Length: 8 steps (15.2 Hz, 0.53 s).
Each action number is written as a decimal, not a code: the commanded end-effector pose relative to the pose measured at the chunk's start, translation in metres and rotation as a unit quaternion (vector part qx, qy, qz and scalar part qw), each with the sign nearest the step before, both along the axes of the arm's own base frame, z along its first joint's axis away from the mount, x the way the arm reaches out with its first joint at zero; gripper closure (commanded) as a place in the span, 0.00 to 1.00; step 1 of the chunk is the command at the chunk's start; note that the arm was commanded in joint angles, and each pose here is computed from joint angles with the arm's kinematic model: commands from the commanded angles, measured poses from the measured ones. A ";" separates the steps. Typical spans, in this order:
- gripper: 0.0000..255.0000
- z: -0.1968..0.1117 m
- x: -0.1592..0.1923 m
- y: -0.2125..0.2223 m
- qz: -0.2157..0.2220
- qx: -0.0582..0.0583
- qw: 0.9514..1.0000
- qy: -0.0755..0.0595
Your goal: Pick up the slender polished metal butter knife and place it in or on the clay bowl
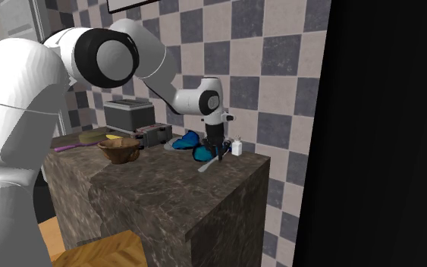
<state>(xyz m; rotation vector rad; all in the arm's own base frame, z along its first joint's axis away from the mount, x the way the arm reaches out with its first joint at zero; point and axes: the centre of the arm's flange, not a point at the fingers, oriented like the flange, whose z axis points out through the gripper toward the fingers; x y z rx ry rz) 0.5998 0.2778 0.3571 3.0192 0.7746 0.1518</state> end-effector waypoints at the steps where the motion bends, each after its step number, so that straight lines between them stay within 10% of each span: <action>1: 1.00 0.011 -0.001 0.000 0.000 0.000 1.000 0.000; 8: 1.00 0.047 -0.001 0.000 0.000 0.000 1.000 0.000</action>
